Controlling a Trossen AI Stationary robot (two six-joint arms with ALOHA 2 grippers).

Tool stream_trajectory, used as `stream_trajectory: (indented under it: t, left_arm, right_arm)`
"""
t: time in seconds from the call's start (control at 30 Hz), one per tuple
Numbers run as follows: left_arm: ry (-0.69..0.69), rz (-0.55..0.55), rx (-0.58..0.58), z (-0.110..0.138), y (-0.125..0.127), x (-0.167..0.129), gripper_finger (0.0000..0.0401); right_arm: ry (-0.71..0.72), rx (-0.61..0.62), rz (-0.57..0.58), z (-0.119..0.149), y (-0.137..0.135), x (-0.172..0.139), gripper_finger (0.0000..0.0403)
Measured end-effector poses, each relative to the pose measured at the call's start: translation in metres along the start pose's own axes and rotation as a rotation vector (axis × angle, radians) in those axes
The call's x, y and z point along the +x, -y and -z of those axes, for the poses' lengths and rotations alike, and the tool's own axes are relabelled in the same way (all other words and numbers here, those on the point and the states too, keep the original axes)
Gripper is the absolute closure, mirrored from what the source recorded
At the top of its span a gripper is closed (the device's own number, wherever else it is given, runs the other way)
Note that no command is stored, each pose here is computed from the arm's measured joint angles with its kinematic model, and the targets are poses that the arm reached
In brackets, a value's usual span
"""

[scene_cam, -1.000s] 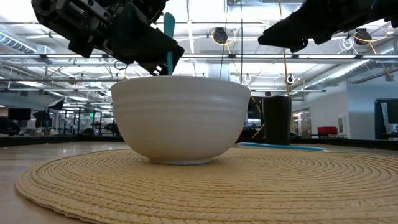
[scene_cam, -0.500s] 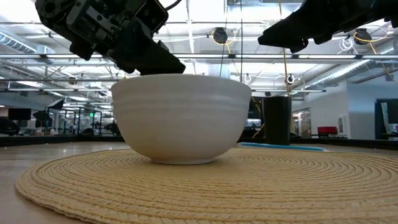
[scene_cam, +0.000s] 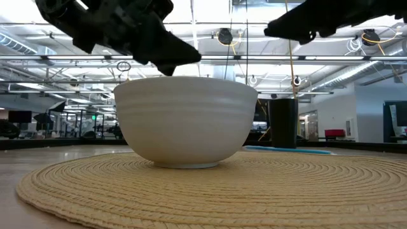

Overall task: Pick & Place Utensil
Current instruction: Put the black cup to the right of the white bowl on the tablemat

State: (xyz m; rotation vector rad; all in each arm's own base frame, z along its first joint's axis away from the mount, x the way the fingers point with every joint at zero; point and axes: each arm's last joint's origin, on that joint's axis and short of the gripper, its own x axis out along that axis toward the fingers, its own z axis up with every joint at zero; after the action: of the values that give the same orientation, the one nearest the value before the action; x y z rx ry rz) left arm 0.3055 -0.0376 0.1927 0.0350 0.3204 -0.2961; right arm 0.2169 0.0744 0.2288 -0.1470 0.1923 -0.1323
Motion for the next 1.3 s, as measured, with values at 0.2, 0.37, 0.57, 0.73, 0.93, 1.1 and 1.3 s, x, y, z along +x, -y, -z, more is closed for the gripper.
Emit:
stream_trajectory:
  t: [0.2,0.37,0.57,0.73,0.93,1.1,1.3]
  left_arm:
    - [-0.020,-0.218,0.014,-0.014,-0.007,-0.028,0.0334]
    - [0.008,-0.349,0.024,-0.014,-0.004,-0.058,0.0334]
    - [0.108,-0.451,-0.009,0.003,0.002,-0.100,0.0334]
    - [0.213,-0.472,-0.058,0.024,0.008,-0.126,0.0334]
    - [0.275,-0.471,-0.070,0.037,0.012,-0.143,0.0334]
    - [0.276,-0.476,-0.037,0.039,0.013,-0.146,0.0334]
    - [0.220,-0.478,-0.016,0.044,0.013,-0.144,0.0334]
  right_arm:
    - [0.000,0.023,0.106,-0.010,0.016,-0.020,0.0264]
    - [-0.019,0.068,0.265,-0.013,0.034,-0.036,0.0264]
    - [-0.013,0.166,0.449,-0.015,0.069,-0.045,0.0264]
    - [-0.056,0.213,0.503,-0.014,0.099,-0.046,0.0264]
    - [-0.172,0.265,0.509,-0.021,0.132,-0.043,0.0264]
    - [-0.270,0.310,0.555,-0.027,0.159,-0.044,0.0264]
    - [-0.430,0.423,0.598,-0.032,0.192,-0.044,0.0264]
